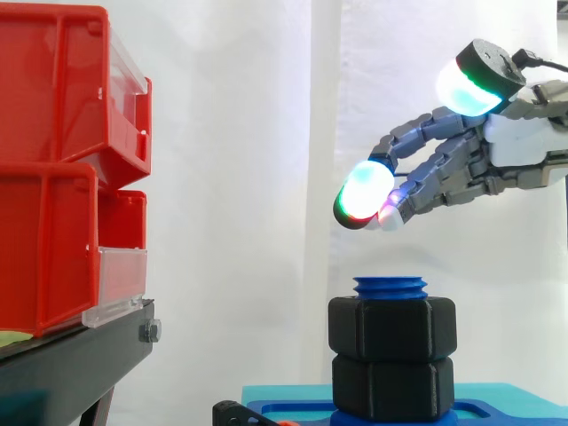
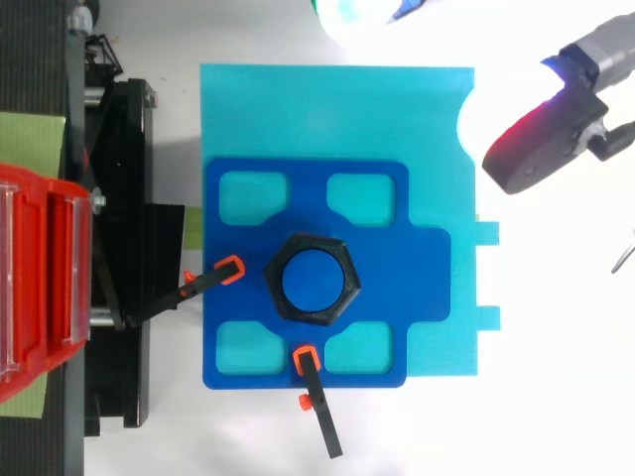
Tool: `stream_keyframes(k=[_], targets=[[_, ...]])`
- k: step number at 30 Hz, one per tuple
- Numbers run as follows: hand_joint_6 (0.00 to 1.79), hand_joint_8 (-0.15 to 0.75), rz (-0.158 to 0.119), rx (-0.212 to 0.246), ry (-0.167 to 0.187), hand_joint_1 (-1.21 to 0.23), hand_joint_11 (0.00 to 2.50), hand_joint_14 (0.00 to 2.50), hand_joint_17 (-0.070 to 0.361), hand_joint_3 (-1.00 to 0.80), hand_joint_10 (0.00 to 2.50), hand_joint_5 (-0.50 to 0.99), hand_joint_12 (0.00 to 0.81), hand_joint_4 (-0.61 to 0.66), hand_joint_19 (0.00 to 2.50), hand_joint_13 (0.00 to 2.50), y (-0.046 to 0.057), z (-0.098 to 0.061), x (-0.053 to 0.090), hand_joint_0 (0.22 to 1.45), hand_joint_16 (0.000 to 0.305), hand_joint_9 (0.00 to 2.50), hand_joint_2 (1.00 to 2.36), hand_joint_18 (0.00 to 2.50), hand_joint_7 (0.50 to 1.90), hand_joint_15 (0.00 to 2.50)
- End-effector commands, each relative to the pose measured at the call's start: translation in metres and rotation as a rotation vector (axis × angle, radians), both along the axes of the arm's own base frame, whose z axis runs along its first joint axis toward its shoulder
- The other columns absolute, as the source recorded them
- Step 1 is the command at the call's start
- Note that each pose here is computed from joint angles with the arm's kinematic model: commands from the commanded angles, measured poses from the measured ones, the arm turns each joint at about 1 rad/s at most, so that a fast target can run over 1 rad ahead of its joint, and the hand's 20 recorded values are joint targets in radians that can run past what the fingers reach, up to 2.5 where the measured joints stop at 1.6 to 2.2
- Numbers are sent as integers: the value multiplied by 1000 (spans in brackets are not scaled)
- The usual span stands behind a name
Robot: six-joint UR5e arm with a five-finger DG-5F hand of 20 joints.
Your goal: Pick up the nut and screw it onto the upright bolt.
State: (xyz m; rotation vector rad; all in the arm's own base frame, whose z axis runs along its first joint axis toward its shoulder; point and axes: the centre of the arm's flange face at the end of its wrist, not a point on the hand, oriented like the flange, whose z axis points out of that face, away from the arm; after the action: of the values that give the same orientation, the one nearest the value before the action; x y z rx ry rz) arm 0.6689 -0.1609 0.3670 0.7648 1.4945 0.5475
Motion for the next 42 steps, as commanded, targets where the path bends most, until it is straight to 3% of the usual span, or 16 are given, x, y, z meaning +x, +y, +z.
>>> stream_keyframes(k=[1,2,4,7,12,15,22,27,39,42], targets=[[502,237,-39,36,21,-448,0,0,123,-500,0,-209,370,115,0,0,11,3,-2,430,55,375,1000,0,705,0],[502,238,-54,58,28,-444,0,0,126,-500,0,-213,373,114,0,0,20,2,-2,428,56,346,1000,0,701,0],[502,243,-65,76,31,-441,0,0,129,-500,0,-221,374,114,0,0,24,2,-2,429,57,315,1000,0,706,0],[502,253,-132,170,34,-434,0,0,132,-500,0,-237,381,116,0,0,34,0,-2,435,59,244,1000,0,713,0],[502,268,-206,289,34,-435,0,0,134,-500,0,-252,375,121,0,0,42,-2,-5,455,60,170,1000,0,714,0],[502,268,-226,333,30,-446,0,0,134,-500,0,-257,376,141,0,0,44,-3,-6,469,60,144,1000,0,683,0],[501,270,-225,319,36,-441,0,0,139,-500,0,-258,400,167,0,0,44,-3,-6,464,62,91,1000,0,641,0],[501,244,-230,302,65,-409,0,0,139,-500,0,-266,396,117,0,0,43,-5,-9,460,62,13,1000,0,659,0],[502,224,-226,286,67,-446,0,0,138,-500,0,-257,381,84,0,0,44,-5,-9,457,61,0,1000,0,729,0],[502,220,-226,286,69,-451,0,0,139,-500,0,-255,381,73,0,0,44,-6,-9,458,62,0,1000,0,690,0]])
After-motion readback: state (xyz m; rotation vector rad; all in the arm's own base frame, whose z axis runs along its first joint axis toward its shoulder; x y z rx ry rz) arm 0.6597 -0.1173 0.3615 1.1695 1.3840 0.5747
